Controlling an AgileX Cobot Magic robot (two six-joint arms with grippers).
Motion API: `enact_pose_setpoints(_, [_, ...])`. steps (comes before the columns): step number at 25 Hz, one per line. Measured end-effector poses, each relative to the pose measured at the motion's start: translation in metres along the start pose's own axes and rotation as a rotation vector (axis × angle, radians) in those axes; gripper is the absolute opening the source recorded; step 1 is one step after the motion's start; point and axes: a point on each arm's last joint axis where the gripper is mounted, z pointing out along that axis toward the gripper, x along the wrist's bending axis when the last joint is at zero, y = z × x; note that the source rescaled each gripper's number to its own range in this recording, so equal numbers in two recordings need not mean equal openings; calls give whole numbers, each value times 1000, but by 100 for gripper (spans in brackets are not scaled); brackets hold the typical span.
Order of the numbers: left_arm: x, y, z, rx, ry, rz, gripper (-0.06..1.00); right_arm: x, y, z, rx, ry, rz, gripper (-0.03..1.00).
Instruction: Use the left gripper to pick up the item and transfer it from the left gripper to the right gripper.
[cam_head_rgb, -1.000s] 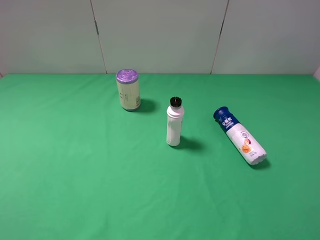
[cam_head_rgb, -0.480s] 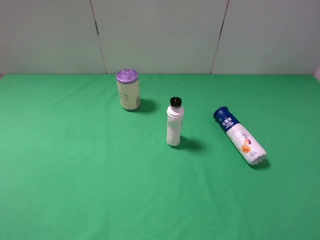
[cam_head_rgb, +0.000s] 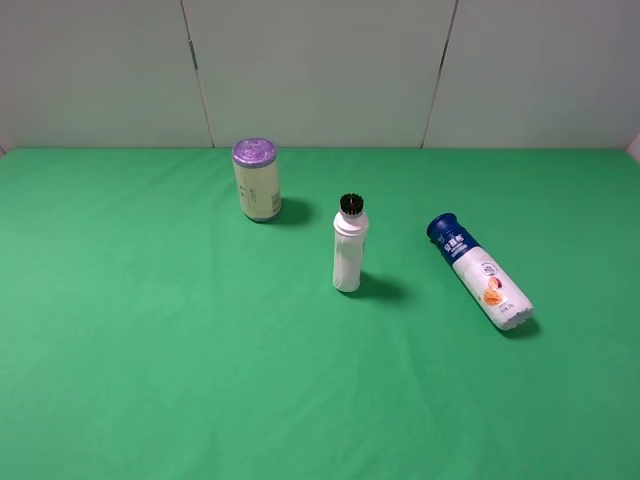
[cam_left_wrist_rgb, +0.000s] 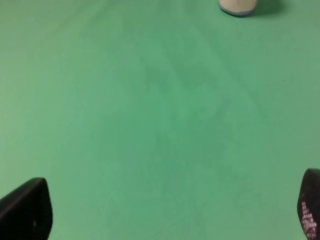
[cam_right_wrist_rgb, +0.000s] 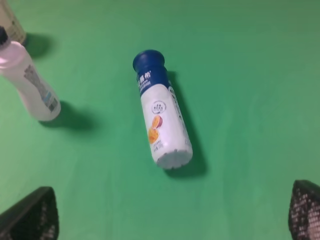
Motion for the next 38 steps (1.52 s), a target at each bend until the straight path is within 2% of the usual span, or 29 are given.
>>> enact_pose_setpoints(7, [0, 0, 0, 0, 0, 0, 100, -2, -1, 1, -32, -15, -11, 100])
enact_pose_setpoints(26, [0, 0, 0, 0, 0, -1, 100, -1, -1, 1, -35, -10, -7, 100])
enact_pose_setpoints(32, [0, 0, 0, 0, 0, -1, 100, -1, -4, -5, -87, -105, 42, 100])
enact_pose_setpoints(38, [0, 0, 0, 0, 0, -1, 100, 0, -4, -5, -94, -200, 90, 100])
